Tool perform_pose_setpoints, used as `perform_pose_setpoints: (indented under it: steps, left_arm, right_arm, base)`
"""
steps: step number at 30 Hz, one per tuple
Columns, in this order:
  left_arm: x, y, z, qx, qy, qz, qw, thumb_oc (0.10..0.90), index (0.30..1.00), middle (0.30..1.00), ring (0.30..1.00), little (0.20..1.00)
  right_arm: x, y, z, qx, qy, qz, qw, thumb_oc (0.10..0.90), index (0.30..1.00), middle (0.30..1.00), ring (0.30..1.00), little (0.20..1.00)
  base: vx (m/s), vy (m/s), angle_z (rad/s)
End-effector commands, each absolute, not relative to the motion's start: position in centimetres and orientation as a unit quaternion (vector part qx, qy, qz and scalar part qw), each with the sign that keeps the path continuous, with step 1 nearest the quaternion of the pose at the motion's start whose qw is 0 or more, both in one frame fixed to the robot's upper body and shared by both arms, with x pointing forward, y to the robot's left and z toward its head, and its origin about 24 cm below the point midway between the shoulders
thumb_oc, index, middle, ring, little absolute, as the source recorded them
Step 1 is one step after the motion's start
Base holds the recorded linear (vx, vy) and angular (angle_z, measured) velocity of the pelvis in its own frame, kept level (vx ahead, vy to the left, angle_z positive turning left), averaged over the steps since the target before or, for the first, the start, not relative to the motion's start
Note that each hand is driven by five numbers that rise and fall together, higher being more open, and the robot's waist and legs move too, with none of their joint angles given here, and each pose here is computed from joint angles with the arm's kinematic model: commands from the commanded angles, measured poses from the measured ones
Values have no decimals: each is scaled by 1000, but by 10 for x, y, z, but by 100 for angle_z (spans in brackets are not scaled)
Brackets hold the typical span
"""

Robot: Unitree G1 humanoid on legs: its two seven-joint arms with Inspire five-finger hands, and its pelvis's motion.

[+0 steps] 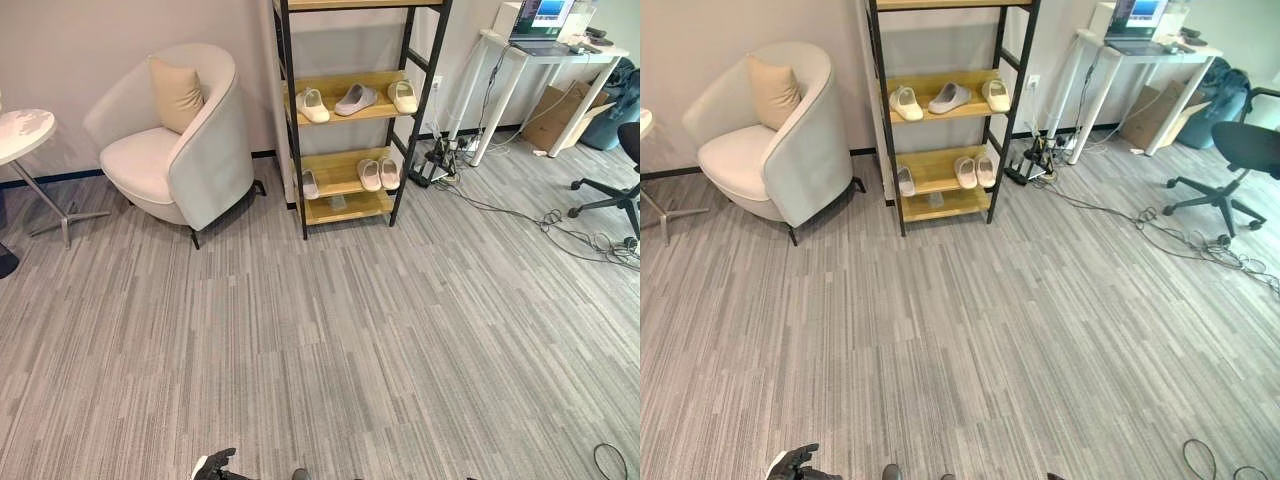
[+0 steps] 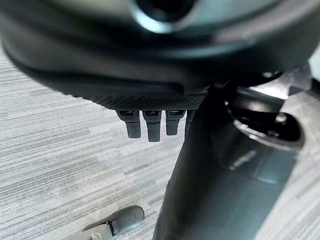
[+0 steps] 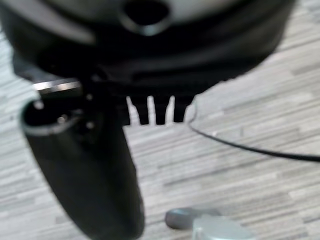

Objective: Arrange the slippers neatly on the shoe rack.

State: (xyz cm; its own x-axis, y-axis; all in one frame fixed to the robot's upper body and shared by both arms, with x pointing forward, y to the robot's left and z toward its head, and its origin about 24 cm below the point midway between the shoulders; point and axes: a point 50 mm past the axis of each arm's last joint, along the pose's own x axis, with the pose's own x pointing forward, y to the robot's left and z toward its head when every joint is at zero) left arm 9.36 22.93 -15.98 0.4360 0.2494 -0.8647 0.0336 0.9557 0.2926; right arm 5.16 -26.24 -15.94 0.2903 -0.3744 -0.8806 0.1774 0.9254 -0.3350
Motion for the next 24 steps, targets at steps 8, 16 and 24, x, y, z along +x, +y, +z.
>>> perform_pose_setpoints:
  steps: [8,16,24]
  left_arm:
    - [124,221,-154,146,498,33,854,800,900,900,900,900]
    - [141,214,-150,179,483,-6,857,800,900,900,900,900]
    - [158,195,-145,169,449,-55,876,800,900,900,900,900]
  right_arm:
    - [49,-260,-161,-69,578,-168,796,800,900,900,900,900]
    - [84,-264,-154,-87,540,-141,825,800,900,900,900,900]
    - [57,-268,-158,-78,580,-140,799,800,900,900,900,900]
  base:
    - [10,-30,-1]
    - [-25,-106,-5]
    - [78,-210,-17]
